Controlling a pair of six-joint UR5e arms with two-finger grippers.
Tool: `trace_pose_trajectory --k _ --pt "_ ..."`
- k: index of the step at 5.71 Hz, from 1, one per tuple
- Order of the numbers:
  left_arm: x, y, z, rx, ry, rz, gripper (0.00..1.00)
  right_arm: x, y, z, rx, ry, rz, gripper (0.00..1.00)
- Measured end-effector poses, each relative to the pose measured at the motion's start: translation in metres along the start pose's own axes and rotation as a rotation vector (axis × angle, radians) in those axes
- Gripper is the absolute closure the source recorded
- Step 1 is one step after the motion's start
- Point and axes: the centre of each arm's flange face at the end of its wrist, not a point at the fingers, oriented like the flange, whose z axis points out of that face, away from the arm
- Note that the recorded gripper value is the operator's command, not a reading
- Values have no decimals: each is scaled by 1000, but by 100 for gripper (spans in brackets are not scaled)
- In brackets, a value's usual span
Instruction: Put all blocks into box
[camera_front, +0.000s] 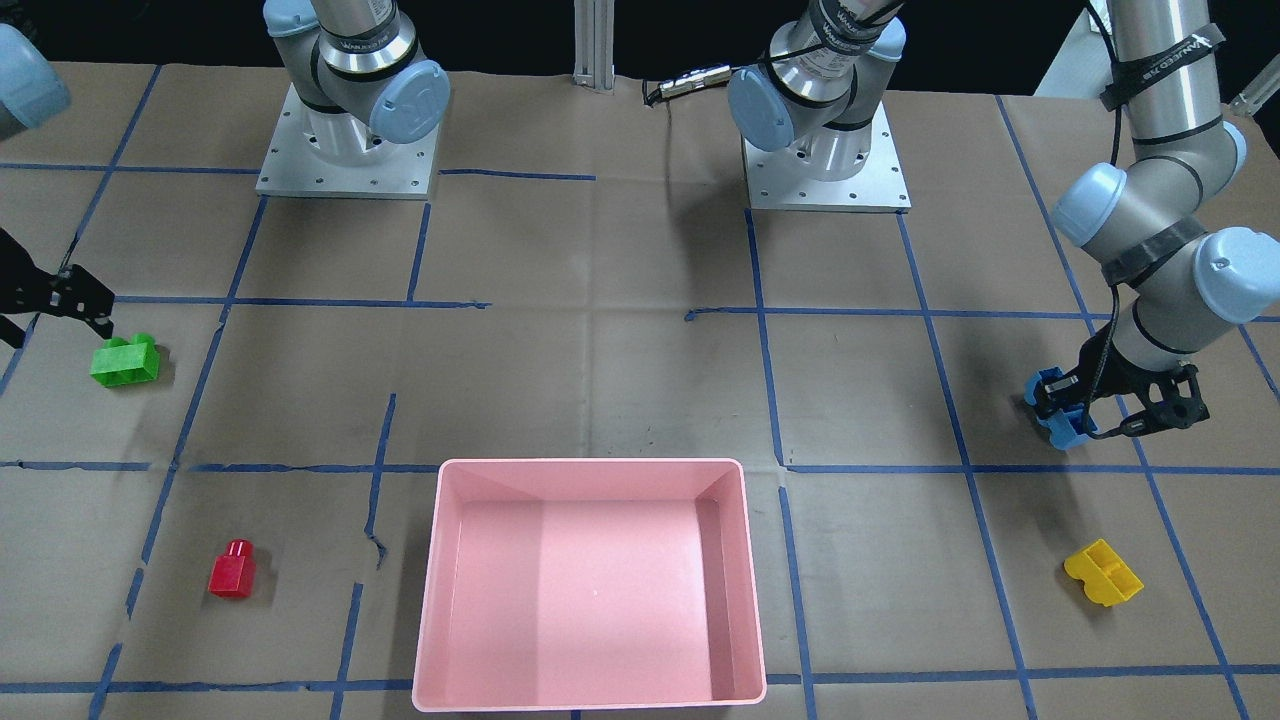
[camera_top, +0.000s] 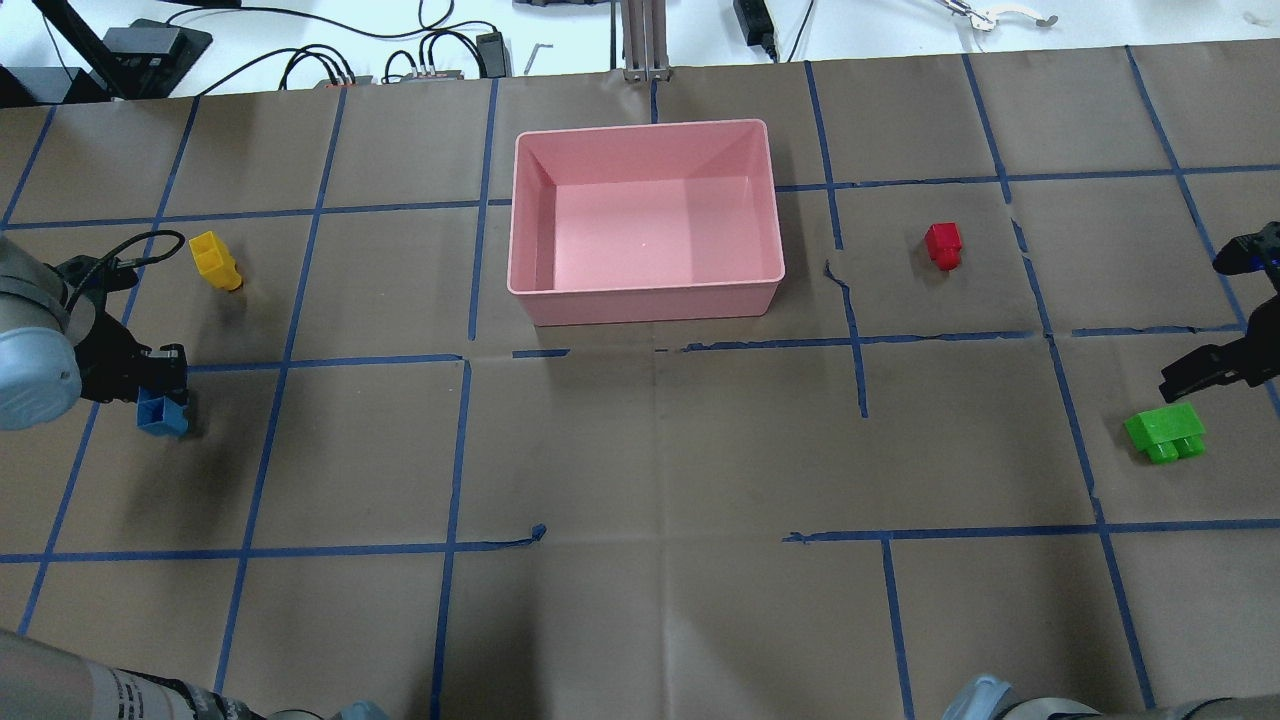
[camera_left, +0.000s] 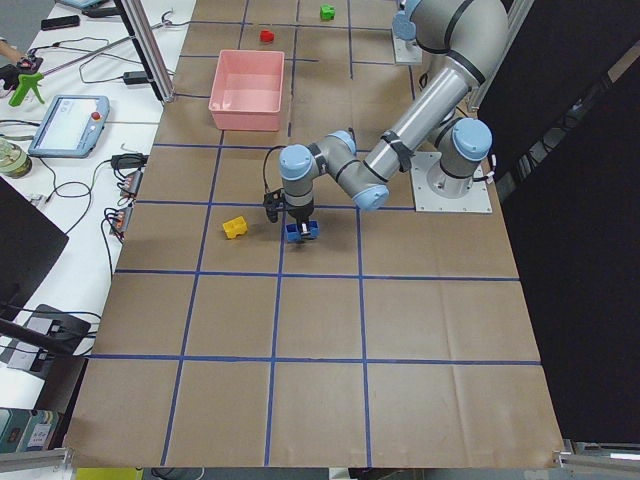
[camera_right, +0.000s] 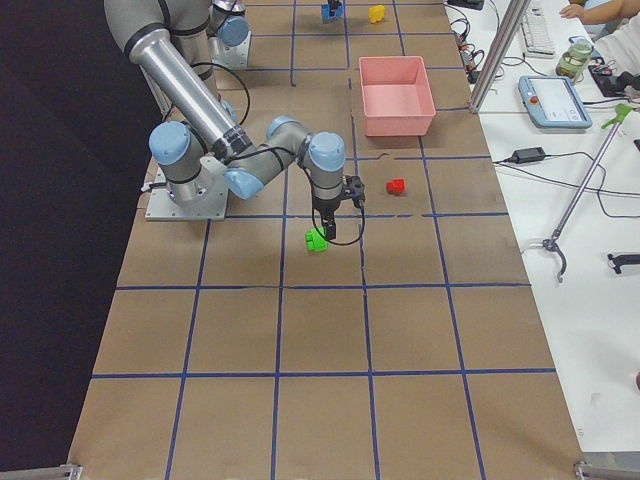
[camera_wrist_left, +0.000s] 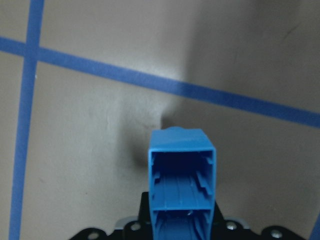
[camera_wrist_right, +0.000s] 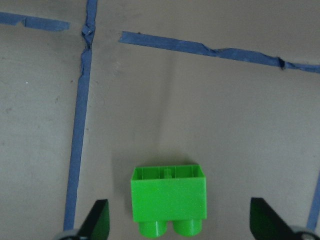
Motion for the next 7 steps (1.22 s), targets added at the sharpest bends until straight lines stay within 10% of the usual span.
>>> trace_pose_trajectory --k 5,6,7 --pt "391 -99 -123 232 111 591 96 4 -2 49 -33 -34 -6 1" --pt "444 -95 -109 225 125 616 11 5 -1 53 -56 -22 -5 4" --pt "467 -90 -98 216 128 633 0 6 1 55 -68 -14 -3 9"
